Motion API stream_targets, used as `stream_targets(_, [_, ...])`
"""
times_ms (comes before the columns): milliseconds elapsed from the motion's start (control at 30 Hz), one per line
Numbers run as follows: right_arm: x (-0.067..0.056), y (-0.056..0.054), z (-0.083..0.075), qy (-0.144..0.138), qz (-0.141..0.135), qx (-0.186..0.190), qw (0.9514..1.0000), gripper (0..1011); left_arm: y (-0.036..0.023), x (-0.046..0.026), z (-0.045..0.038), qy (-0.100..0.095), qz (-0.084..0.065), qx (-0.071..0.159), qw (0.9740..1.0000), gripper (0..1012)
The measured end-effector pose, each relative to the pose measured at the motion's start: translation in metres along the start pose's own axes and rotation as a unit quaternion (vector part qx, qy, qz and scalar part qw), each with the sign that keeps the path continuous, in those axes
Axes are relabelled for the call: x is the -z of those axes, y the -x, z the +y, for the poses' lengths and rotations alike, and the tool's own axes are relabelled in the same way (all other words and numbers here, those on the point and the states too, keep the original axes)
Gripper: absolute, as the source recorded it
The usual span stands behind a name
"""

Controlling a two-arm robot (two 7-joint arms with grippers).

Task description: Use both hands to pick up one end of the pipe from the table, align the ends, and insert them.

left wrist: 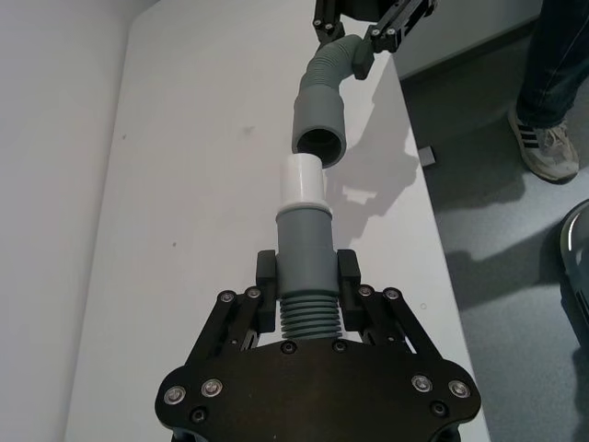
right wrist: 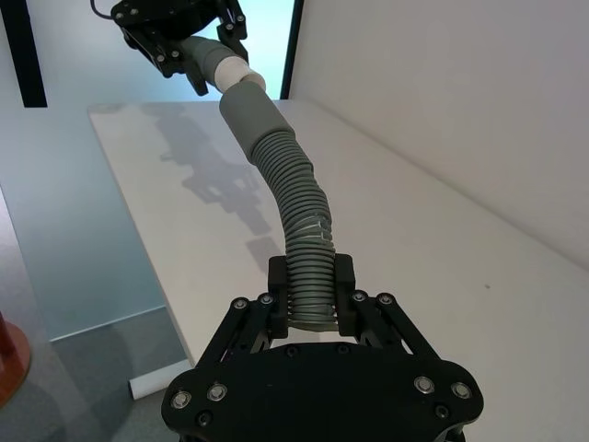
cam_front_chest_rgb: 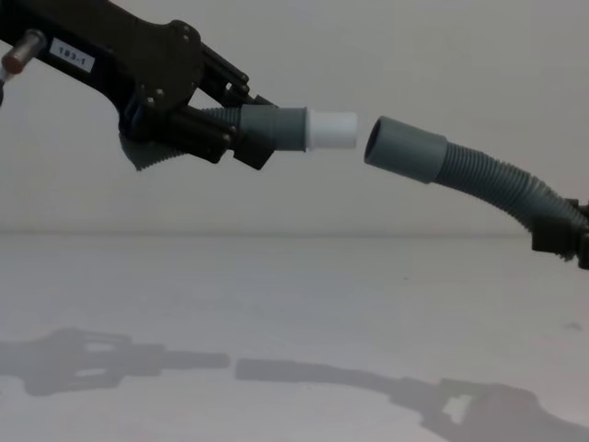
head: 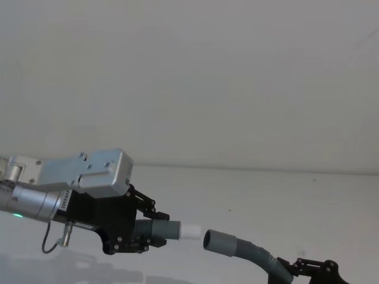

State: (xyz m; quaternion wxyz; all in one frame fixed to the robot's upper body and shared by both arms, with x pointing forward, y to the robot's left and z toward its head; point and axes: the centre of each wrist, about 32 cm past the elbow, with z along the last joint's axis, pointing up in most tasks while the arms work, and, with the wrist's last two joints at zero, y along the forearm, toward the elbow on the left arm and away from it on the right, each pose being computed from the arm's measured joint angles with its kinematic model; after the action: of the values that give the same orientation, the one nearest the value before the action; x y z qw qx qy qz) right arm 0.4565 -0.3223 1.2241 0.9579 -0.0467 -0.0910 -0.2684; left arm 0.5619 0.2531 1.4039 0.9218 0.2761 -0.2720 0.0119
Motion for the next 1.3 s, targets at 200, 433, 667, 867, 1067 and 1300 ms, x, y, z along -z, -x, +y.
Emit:
stream_targets(200, [0.0000,0.0000,0.0000,0.000,0.000,0.000,1.0000,255,-0.0002,-0.0007,-0.0005,0.000,0.000,0.002,1.0000,352])
stream_targets(433, [0.0000,0.0000,0.0000,0.000,0.000,0.000,1.0000,255,-0.0011,-0.0012,-0.0012,0.001,0.000,0.004,1.0000,352])
stream_targets(667, [0.0000,0.0000,0.0000,0.000,0.000,0.000,1.0000,255,-0.0029,-0.0006,-0.0017,0.001,0.001,0.007,1.0000,352])
stream_targets(867, [0.0000,0.0000,0.0000,0.000,0.000,0.000,1.0000,255,-0.0049,0.0000,-0.0019,0.002,0.000,0.010,1.0000,352])
stream_targets(1067, [0.0000,0.0000,0.0000,0.000,0.000,0.000,1.0000,255,-0.0064,0.0004,-0.0021,0.002,-0.001,0.012,0.9999,352])
stream_targets(1300, [0.0000,0.0000,0.0000,0.000,0.000,0.000,1.0000,255,-0.0078,-0.0001,-0.0021,0.002,-0.003,0.014,0.9999,352])
